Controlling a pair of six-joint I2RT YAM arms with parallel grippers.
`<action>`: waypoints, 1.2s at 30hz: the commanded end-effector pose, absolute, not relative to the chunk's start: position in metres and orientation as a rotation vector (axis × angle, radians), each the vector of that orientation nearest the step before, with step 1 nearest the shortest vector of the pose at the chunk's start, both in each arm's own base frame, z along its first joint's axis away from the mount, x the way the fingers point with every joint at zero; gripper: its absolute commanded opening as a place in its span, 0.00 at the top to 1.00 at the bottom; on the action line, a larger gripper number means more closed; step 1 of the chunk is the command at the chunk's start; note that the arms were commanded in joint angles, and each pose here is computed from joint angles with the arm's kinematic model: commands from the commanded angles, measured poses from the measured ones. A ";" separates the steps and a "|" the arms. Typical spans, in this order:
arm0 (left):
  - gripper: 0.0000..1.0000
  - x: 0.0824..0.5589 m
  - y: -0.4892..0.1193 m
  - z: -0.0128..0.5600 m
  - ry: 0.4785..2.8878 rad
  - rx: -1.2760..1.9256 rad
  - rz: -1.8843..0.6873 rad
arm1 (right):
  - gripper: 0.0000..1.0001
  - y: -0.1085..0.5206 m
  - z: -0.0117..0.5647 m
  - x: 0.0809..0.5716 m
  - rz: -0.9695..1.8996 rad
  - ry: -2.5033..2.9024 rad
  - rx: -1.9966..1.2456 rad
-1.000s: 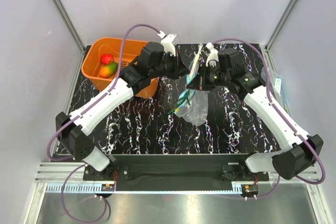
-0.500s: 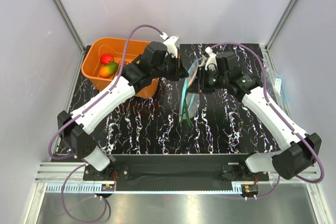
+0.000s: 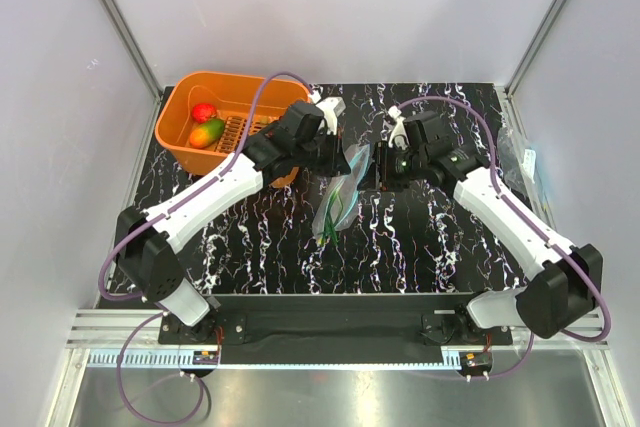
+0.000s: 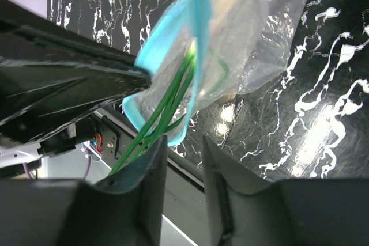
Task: Place the food in the zip-top bag and seal the zipper
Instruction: Adjust the zipper food storage bag at the center of the board.
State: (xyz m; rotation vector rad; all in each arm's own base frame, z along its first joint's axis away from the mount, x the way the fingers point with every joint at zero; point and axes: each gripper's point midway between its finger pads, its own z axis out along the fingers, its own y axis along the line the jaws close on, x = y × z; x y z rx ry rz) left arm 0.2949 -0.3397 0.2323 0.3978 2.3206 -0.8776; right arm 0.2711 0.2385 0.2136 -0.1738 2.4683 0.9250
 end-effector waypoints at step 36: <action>1.00 0.335 -0.301 0.306 2.373 0.206 -0.840 | 1.00 0.185 0.263 0.312 0.232 2.642 -0.122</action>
